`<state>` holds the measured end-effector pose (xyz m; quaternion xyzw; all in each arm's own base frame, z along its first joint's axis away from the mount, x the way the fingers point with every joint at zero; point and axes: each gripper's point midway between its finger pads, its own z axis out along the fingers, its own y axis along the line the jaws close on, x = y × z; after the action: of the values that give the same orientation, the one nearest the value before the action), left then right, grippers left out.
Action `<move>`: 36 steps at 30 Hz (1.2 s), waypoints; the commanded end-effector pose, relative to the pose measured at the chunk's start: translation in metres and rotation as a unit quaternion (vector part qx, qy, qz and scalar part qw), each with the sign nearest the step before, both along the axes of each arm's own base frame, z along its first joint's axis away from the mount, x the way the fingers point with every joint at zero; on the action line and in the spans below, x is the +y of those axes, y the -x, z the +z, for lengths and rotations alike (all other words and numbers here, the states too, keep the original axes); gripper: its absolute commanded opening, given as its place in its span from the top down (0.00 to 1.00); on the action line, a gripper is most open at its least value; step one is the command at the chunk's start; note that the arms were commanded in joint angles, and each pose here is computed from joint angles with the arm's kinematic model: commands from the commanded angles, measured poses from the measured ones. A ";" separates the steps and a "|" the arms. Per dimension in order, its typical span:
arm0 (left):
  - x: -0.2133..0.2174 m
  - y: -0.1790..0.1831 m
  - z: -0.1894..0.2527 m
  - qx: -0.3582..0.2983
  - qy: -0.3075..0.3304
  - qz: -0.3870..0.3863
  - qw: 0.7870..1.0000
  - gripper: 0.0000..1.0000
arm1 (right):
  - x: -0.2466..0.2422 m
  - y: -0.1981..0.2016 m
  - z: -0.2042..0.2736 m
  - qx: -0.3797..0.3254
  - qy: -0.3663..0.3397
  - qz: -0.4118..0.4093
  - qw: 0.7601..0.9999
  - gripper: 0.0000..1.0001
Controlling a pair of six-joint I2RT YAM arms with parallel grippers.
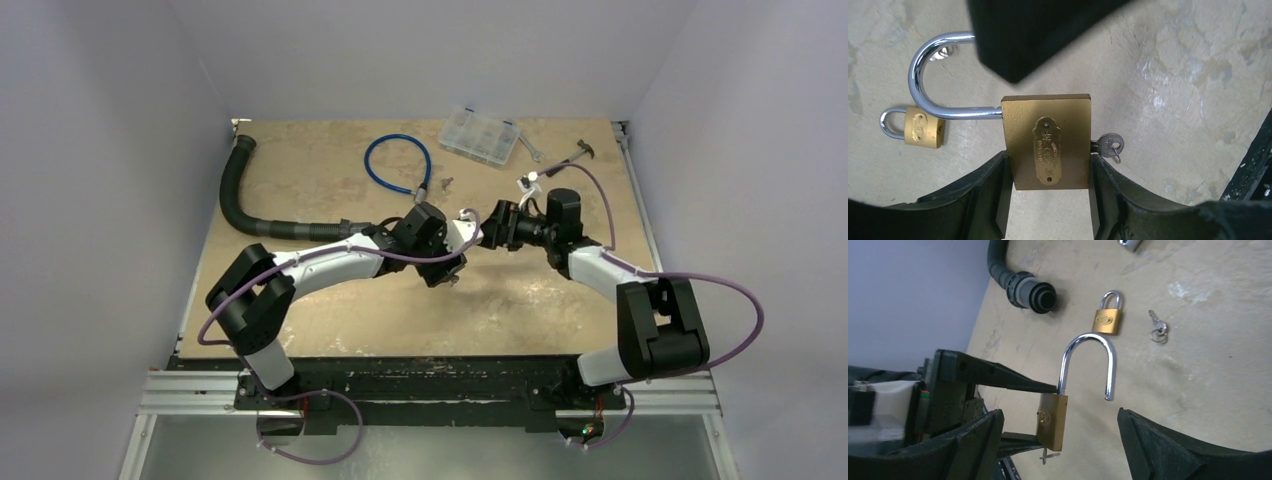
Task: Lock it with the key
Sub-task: Pick up the lock from the center of the board.
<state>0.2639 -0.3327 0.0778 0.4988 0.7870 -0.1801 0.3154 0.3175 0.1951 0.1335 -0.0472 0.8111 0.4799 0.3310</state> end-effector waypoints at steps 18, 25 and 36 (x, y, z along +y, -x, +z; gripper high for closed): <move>-0.044 -0.035 0.093 -0.073 0.116 0.017 0.990 1.00 | 0.047 0.027 -0.004 0.030 -0.056 0.108 0.992 0.36; -0.047 -0.037 0.097 -0.072 0.121 0.020 0.990 1.00 | 0.051 0.032 -0.006 0.047 -0.069 0.119 0.989 0.44; -0.049 -0.034 0.095 -0.063 0.118 0.012 0.991 1.00 | 0.056 0.032 0.001 0.050 -0.080 0.128 0.987 0.93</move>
<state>0.2846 -0.3558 0.1214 0.4719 0.7787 -0.1975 0.3632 0.2833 0.2467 0.1202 -0.0670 0.7902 0.5720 0.2096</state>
